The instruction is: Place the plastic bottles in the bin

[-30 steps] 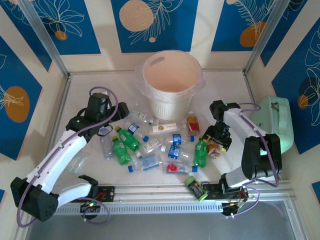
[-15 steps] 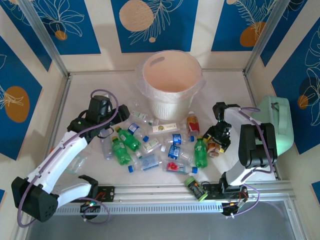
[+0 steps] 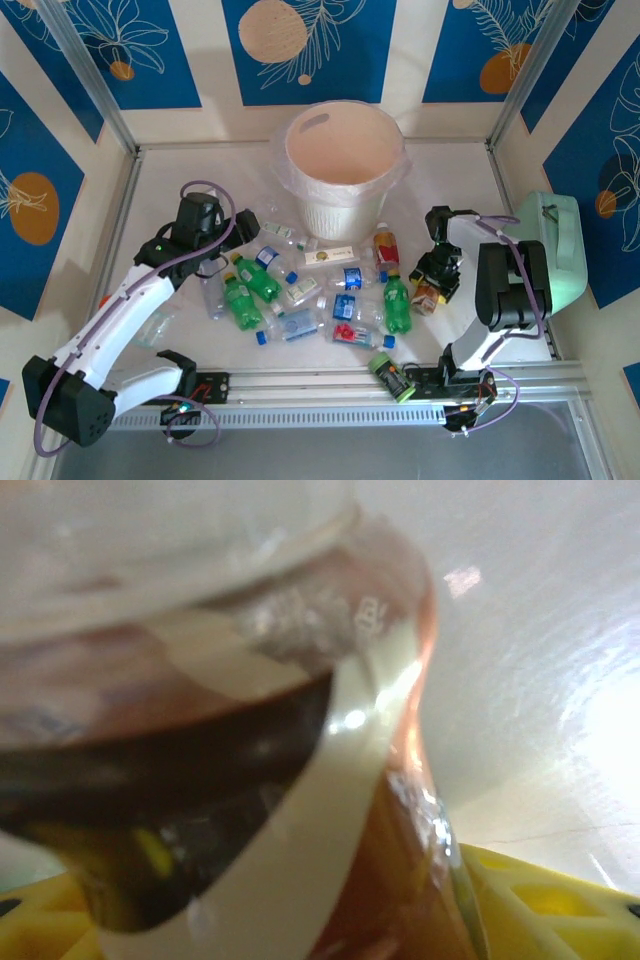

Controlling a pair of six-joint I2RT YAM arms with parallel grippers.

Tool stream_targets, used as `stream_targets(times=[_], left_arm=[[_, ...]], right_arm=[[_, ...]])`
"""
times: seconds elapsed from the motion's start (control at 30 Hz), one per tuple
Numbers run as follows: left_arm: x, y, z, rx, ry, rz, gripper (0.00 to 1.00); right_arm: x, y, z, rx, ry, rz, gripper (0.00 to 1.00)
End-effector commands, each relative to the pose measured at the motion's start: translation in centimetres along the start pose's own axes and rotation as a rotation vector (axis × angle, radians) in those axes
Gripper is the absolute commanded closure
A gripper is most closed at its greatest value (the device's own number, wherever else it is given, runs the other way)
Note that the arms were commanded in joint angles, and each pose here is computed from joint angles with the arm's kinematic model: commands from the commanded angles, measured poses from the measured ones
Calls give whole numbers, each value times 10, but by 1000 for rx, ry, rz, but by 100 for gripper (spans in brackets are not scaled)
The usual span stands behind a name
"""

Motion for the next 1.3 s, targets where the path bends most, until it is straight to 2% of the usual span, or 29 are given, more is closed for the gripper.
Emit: stream_targets(times=[0.0, 0.2, 0.5, 0.63, 0.77, 0.93, 1.1, 1.27], left_arm=[[-3, 5, -6, -34, -18, -12, 24], [-8, 21, -22, -94, -18, 12, 23], [-22, 48, -38, -162, -60, 25, 22], [-25, 49, -33, -151, -78, 5, 22], [-24, 45, -29, -138, -82, -11, 22], [-13, 26, -16, -64, -32, -20, 23], [2, 4, -12, -21, 23, -65, 23], [23, -11, -14, 27, 135, -84, 18]], right_arm=[[-6, -3, -23, -52, 28, 8, 40], [-1, -17, -85, -172, 174, -58, 41], [13, -61, -242, -322, 699, -228, 42], [36, -84, -310, -381, 884, -370, 43], [77, -100, -355, -415, 960, -503, 43], [137, -116, -371, -429, 947, -623, 43], [182, -116, -360, -456, 886, -651, 42], [199, -116, -339, -435, 829, -657, 29]])
Point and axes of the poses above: each hand's point on the last joint's axis, 136 mm out from that joint toward the fingers, its own z axis out along the fingers, its own x axis along the line the jaws close on, y = z × x, the point moved 5 cm from there along -z, back along the fingers, and after that the axes turned 15 degrees about z, right-handed, at the moved point
